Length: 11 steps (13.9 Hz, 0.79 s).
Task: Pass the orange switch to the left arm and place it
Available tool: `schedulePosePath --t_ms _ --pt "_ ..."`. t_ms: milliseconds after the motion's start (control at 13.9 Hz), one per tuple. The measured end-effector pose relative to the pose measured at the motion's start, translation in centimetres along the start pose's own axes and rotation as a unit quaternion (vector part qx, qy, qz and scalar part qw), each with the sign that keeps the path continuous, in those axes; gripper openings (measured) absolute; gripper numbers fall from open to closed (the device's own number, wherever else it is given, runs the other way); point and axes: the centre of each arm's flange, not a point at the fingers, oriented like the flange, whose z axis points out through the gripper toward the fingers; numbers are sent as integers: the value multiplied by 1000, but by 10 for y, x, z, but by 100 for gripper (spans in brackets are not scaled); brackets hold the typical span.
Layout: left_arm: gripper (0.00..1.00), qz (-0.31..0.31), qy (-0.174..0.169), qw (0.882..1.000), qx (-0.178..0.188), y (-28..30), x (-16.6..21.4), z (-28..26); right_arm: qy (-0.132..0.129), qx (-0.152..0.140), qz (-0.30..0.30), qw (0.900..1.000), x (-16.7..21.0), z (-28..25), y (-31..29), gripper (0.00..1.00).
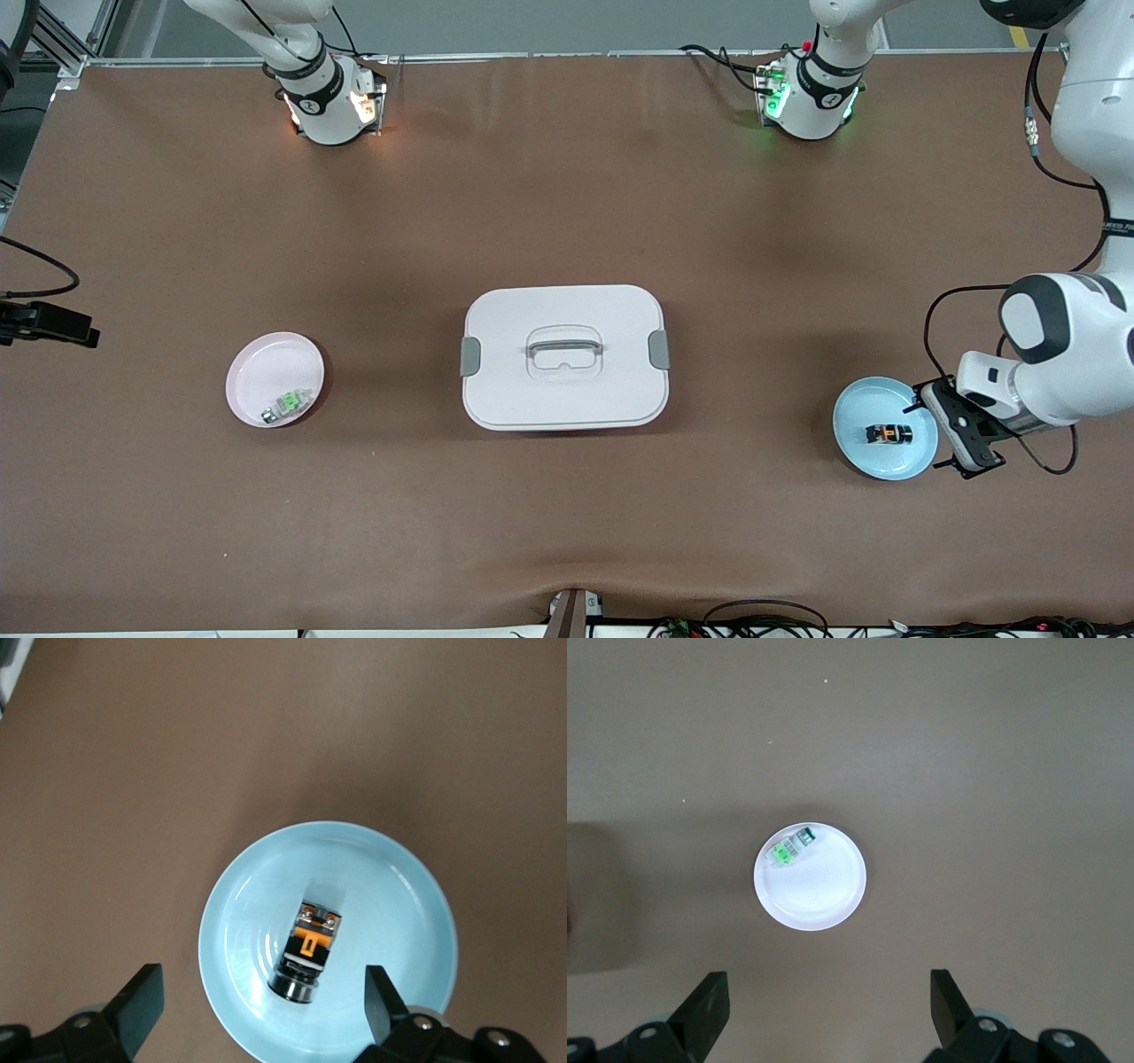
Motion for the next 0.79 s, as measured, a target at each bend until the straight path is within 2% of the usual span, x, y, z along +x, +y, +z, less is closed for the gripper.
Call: schedulePosePath --t_ms 216,361,505,577,794 --pt "100 -110 -8 994 -3 3 18 -44 9 9 6 1000 -4 -10 1 100" --pt "100 -195 -11 981 -7 15 40 -71 19 24 4 1000 -10 -23 -3 100" --pt "100 -280 -22 960 -12 28 56 -94 19 27 6 999 -18 -33 -1 100" --pt "100 -323 -28 946 -10 32 60 -105 9 29 9 1000 -24 -35 2 100" --pt "100 -437 -41 899 0 46 70 -136 -43 36 14 998 -39 -30 11 100"
